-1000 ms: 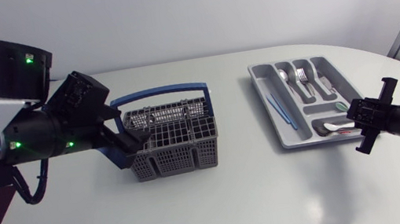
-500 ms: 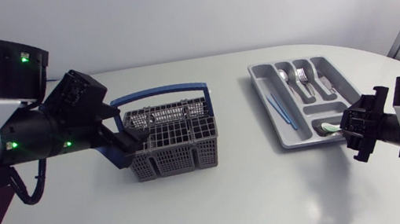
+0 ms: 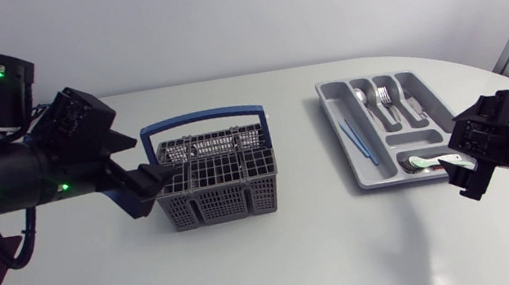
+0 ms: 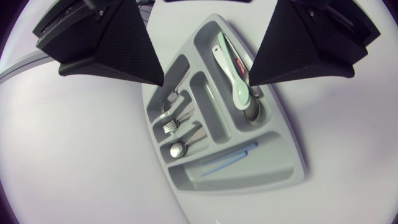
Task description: Unload the cutlery basket into the drawer organizer.
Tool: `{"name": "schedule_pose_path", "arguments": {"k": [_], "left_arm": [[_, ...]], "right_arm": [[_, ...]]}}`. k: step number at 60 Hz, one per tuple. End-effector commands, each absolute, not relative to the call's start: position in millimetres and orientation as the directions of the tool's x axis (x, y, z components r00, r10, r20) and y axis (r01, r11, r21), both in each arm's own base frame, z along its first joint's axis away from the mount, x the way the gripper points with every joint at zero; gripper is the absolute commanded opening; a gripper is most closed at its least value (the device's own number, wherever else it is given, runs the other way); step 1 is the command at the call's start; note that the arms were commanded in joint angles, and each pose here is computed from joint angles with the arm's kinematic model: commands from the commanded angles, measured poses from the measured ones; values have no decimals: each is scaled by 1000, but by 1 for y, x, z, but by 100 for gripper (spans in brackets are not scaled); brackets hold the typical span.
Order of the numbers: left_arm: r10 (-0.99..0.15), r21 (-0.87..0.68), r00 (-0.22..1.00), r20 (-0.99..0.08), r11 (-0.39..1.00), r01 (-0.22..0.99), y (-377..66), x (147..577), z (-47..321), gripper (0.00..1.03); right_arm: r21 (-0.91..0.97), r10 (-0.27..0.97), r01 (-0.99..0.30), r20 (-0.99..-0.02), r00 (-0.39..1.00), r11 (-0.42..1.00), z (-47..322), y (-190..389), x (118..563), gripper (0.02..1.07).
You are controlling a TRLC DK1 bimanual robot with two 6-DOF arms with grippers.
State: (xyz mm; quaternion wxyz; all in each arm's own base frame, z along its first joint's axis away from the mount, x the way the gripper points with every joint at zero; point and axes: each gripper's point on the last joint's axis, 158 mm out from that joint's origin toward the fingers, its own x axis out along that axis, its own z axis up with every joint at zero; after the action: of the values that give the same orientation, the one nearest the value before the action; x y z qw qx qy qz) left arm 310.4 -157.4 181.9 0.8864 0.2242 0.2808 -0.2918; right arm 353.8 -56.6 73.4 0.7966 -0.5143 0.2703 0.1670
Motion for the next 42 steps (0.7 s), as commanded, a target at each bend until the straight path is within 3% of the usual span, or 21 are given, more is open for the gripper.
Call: {"name": "schedule_pose_path", "arguments": {"k": [1, 7, 12, 17, 27, 37, 42], "left_arm": [[-356, 258, 681, -640, 735, 626, -141, 307, 176, 100], [-335, 263, 670, -663, 733, 627, -131, 301, 163, 98], [-312, 256, 662, -682, 746, 615, -121, 299, 151, 90], [-289, 250, 646, -706, 752, 610, -112, 296, 135, 84], [-278, 249, 654, -703, 766, 593, -104, 299, 114, 60], [-326, 221, 696, -639, 789, 573, -117, 317, 115, 39], [-327, 202, 702, -633, 805, 557, -117, 328, 110, 36]], "right_arm": [[-712, 51, -541, -583, 811, 448, 94, -29, 353, 94], [-658, 145, -593, -604, 784, 464, 97, 13, 345, 83], [-610, 227, -642, -619, 752, 465, 98, 48, 336, 69], [-566, 307, -683, -620, 722, 462, 100, 85, 328, 50], [-469, 444, -774, -637, 630, 426, 94, 159, 314, 12], [-445, 474, -796, -642, 603, 410, 87, 190, 313, 11], [-439, 474, -806, -653, 590, 398, 81, 193, 309, 11]]}}
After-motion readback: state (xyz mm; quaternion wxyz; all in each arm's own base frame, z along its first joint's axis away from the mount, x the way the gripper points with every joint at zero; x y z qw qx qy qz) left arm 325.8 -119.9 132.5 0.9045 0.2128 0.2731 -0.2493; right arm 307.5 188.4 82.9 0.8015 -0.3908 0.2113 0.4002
